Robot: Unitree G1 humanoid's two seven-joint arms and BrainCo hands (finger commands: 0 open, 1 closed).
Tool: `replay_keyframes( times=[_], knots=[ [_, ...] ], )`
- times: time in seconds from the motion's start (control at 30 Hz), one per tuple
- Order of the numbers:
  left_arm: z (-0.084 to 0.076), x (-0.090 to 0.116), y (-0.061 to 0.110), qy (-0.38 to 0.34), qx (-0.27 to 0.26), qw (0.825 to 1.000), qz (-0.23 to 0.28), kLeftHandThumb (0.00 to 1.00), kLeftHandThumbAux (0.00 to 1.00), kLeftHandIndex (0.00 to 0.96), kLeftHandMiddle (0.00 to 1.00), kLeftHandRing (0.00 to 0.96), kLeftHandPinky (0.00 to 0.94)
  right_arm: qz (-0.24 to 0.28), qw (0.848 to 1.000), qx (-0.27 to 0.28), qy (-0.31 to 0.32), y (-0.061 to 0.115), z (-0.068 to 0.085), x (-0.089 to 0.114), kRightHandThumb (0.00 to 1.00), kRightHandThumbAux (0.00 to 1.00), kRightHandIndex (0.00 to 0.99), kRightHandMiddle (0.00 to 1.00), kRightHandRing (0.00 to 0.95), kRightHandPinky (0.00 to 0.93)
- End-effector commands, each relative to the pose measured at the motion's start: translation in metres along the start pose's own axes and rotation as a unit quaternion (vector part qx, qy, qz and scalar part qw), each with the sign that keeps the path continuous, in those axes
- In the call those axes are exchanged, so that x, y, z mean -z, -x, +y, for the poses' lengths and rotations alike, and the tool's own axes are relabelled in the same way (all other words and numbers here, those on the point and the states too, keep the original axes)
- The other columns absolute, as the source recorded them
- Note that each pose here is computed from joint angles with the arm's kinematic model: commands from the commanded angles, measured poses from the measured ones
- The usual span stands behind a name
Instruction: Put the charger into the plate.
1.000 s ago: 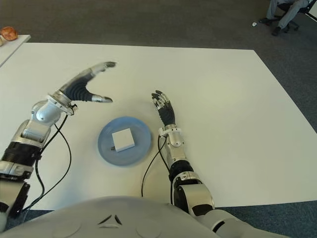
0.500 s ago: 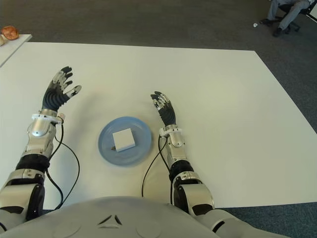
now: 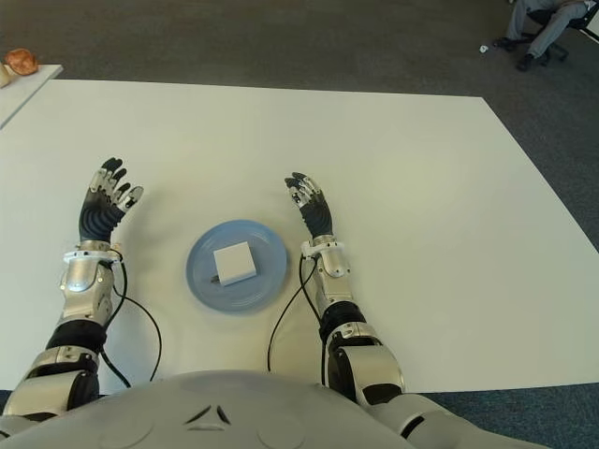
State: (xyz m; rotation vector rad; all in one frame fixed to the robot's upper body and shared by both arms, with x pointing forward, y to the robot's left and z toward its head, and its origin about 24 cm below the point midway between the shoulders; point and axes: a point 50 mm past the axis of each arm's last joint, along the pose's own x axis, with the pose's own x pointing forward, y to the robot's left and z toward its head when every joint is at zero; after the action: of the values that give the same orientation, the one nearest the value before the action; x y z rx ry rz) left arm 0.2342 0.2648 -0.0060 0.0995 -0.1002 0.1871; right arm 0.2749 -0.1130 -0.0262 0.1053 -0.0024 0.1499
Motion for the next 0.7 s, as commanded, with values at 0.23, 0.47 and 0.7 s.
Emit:
replay_keyframes(
  times=[0.23, 0.47, 0.7],
  knots=[
    [-0.005, 0.011, 0.029, 0.015, -0.02, 0.999, 0.03, 0.0, 0.75, 0.0, 0.0, 0.0, 0.0, 0.114, 0.993, 0.023, -0.027, 0.037, -0.002, 0.043, 0.0, 0.496, 0.195, 0.294, 0.209, 0.079],
    [-0.002, 0.019, 0.066, -0.002, -0.015, 0.998, 0.058, 0.0, 0.777, 0.0, 0.0, 0.0, 0.011, 0.115, 0.993, 0.023, -0.026, 0.037, -0.003, 0.043, 0.0, 0.483, 0.191, 0.289, 0.207, 0.078],
    [0.0, 0.027, 0.073, -0.003, -0.009, 0.996, 0.089, 0.0, 0.807, 0.0, 0.0, 0.0, 0.019, 0.111, 0.993, 0.024, -0.015, 0.035, -0.003, 0.042, 0.0, 0.462, 0.186, 0.281, 0.207, 0.08]
  ],
)
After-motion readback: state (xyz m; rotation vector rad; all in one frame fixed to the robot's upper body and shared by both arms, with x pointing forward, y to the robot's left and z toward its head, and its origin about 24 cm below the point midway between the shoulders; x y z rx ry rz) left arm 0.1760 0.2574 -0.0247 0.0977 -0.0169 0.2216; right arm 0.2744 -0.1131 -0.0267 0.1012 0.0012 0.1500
